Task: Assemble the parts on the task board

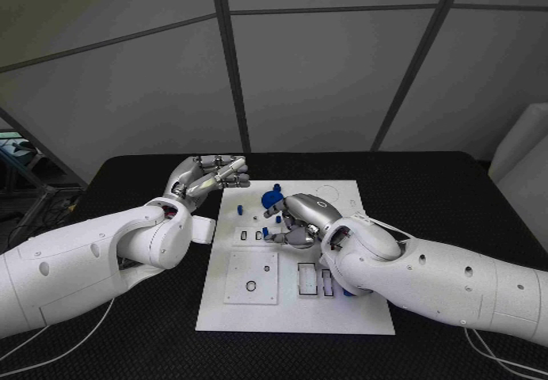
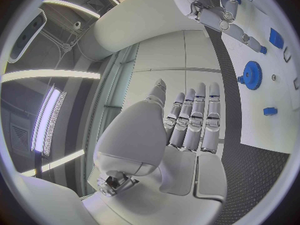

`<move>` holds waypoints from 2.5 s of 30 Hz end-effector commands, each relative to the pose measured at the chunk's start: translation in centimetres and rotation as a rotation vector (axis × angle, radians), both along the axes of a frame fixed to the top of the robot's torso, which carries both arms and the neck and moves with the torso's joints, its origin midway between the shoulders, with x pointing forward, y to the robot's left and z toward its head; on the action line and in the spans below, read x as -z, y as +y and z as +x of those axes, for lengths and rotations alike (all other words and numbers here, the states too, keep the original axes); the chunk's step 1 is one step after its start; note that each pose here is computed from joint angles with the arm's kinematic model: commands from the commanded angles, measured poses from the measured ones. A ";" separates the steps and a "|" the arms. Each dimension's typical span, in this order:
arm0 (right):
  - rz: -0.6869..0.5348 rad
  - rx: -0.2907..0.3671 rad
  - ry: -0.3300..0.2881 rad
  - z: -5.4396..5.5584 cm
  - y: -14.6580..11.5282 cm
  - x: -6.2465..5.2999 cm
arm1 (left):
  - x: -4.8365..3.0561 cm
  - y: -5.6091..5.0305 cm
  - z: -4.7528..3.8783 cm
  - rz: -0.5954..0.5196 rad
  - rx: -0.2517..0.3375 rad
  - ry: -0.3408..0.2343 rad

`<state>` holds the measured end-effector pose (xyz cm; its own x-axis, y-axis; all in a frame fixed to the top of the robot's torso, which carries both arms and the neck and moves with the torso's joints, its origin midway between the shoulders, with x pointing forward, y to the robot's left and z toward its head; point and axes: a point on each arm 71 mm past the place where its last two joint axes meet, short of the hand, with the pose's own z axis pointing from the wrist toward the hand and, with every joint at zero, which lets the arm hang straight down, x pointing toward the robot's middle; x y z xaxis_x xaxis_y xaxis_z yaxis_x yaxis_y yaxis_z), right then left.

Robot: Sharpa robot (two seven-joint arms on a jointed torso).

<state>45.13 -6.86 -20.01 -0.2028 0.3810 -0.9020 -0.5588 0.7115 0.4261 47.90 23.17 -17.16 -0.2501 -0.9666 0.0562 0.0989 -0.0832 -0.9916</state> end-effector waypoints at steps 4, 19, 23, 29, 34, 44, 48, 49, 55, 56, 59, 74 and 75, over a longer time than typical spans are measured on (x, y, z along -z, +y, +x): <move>0.096 -0.049 -0.049 -0.9 -0.8 -1.2 | 0.00 0.1 0.15 0.004 0.026 0.001; 0.396 0.004 0.217 1.3 -9.0 -6.5 | 1.78 0.9 0.08 0.402 0.319 0.139; 0.492 0.031 0.281 2.2 -11.4 -7.3 | 1.80 0.4 0.14 0.565 0.371 0.193; 0.570 0.070 0.309 3.4 -13.8 -7.6 | 1.29 -0.2 0.93 0.851 0.357 0.247; 0.556 0.086 0.267 3.8 -14.9 -7.8 | 0.73 -1.6 1.79 1.032 0.351 0.293; 0.493 0.065 0.204 3.5 -14.6 -8.2 | 0.38 -4.4 4.10 1.286 0.352 0.300; 0.488 0.063 0.200 3.4 -14.4 -8.2 | 0.72 -5.2 4.60 1.326 0.366 0.308; 0.487 0.063 0.200 3.4 -14.3 -8.2 | 0.81 -5.4 4.72 1.335 0.373 0.310; 0.482 0.060 0.199 3.4 -14.0 -8.2 | 1.14 -6.8 5.19 1.363 0.406 0.317; 0.481 0.057 0.200 3.4 -13.9 -8.2 | 1.19 -7.0 5.24 1.368 0.413 0.319; 0.476 0.047 0.198 3.3 -13.5 -8.2 | 1.37 -7.4 5.40 1.381 0.433 0.327; 0.471 0.044 0.192 3.3 -13.2 -8.2 | 2.00 -8.6 5.73 1.415 0.488 0.354; 0.471 0.044 0.192 3.3 -13.2 -8.2 | 2.02 -8.6 5.74 1.417 0.489 0.355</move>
